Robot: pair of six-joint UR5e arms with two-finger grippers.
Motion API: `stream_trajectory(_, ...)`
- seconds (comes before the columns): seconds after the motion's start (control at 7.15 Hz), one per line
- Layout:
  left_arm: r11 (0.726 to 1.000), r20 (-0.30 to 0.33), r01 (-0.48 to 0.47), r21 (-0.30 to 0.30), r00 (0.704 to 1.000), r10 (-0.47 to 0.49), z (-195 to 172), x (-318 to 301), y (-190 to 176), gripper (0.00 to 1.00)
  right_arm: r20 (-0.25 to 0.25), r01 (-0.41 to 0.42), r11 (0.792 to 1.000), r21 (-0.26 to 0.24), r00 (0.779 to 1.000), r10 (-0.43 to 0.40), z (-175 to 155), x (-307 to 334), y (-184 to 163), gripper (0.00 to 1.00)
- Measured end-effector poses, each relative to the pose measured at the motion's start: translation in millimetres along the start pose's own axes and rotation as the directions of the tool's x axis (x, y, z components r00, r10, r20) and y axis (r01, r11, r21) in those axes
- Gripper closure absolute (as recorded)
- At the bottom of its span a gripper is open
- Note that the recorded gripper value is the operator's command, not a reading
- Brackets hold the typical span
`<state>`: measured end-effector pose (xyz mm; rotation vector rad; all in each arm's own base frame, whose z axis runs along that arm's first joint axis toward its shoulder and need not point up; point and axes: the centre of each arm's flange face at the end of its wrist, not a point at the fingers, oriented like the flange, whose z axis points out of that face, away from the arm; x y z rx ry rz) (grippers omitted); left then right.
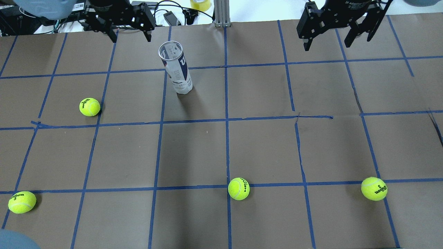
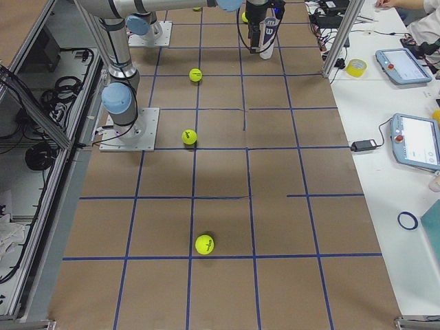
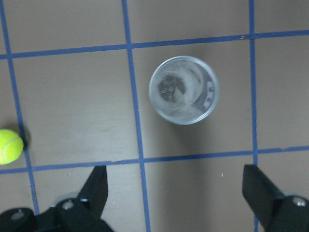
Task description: Lift up tennis ball bucket
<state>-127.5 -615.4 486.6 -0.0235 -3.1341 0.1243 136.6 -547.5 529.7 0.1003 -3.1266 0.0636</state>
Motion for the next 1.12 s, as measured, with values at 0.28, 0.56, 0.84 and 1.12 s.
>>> stream_trajectory(0.28, 0.999, 0.005, 0.028, -0.024, 1.000, -0.027, -2, -22, 37, 0.00, 0.002, 0.021, 0.999, 0.040, 1.000, -0.021, -16, 0, 8, 0.00)
stream_trajectory(0.56, 0.999, 0.009, 0.037, -0.010, 0.999, -0.036, -10, -25, 70, 0.00, -0.003, 0.021, 0.999, 0.046, 1.000, -0.021, -25, 0, 16, 0.00)
stream_trajectory(0.84, 0.999, 0.009, 0.044, -0.006, 0.999, -0.044, -23, -24, 94, 0.00, -0.008, 0.021, 1.000, 0.018, 1.000, -0.021, -25, 1, 22, 0.00)
stream_trajectory(1.12, 0.998, 0.008, 0.056, -0.005, 0.998, -0.056, -28, -24, 105, 0.00, -0.010, 0.021, 1.000, 0.016, 1.000, -0.021, -29, 1, 27, 0.00)
